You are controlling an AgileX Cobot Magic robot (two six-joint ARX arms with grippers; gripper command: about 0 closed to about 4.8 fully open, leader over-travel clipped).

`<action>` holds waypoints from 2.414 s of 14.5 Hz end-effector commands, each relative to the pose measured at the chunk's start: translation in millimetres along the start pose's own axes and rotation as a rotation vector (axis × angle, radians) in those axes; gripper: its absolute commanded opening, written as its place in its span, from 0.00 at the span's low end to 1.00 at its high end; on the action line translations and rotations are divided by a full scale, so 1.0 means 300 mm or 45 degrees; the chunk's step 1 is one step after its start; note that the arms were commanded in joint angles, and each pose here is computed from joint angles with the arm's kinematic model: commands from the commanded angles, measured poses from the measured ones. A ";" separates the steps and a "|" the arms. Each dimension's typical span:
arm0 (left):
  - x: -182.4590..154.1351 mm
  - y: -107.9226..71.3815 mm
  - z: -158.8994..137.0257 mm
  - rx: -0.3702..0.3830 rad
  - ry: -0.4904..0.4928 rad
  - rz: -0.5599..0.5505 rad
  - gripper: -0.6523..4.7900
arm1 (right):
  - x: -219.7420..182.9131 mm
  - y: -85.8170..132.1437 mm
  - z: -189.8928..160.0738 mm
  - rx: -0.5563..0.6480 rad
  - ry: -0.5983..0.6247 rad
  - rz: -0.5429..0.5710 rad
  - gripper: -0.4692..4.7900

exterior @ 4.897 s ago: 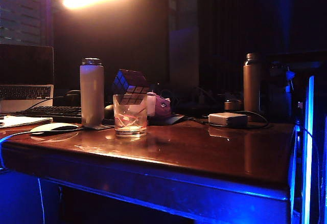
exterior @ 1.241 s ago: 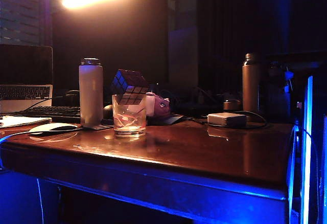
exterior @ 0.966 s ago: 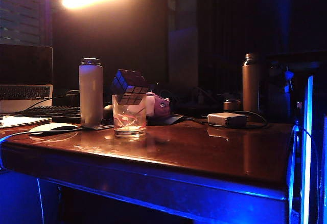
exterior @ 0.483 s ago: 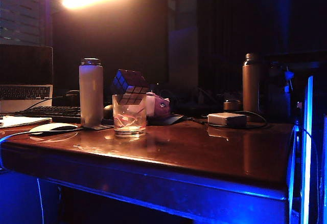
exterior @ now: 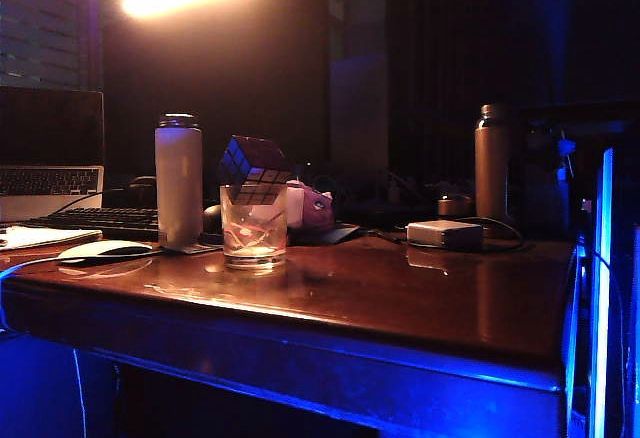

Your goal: Stack the Rubik's Cube on top of the glass cup.

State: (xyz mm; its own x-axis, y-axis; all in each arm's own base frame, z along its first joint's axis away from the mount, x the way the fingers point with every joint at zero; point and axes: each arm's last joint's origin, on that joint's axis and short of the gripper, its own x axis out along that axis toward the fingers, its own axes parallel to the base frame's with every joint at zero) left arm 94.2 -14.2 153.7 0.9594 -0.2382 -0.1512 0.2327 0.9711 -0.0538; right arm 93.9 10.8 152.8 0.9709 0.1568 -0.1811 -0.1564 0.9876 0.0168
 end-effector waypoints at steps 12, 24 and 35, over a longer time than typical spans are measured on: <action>-0.004 0.049 -0.012 -0.026 -0.001 0.189 0.12 | 0.001 0.000 -0.005 0.003 0.007 -0.003 0.09; -0.006 0.059 -0.017 0.005 0.022 0.324 0.12 | 0.001 0.000 -0.005 0.003 0.007 -0.003 0.09; -0.006 0.058 -0.017 0.005 0.019 0.321 0.12 | 0.001 0.000 -0.005 0.003 0.007 -0.003 0.09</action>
State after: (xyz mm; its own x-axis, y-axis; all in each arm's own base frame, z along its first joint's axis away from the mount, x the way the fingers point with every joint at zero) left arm 96.0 3.4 150.6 0.9870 0.0224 -0.1593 -0.0250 0.9996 -0.0143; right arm 93.9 10.8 152.5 0.9707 0.1568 -0.1823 -0.1564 0.9876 0.0169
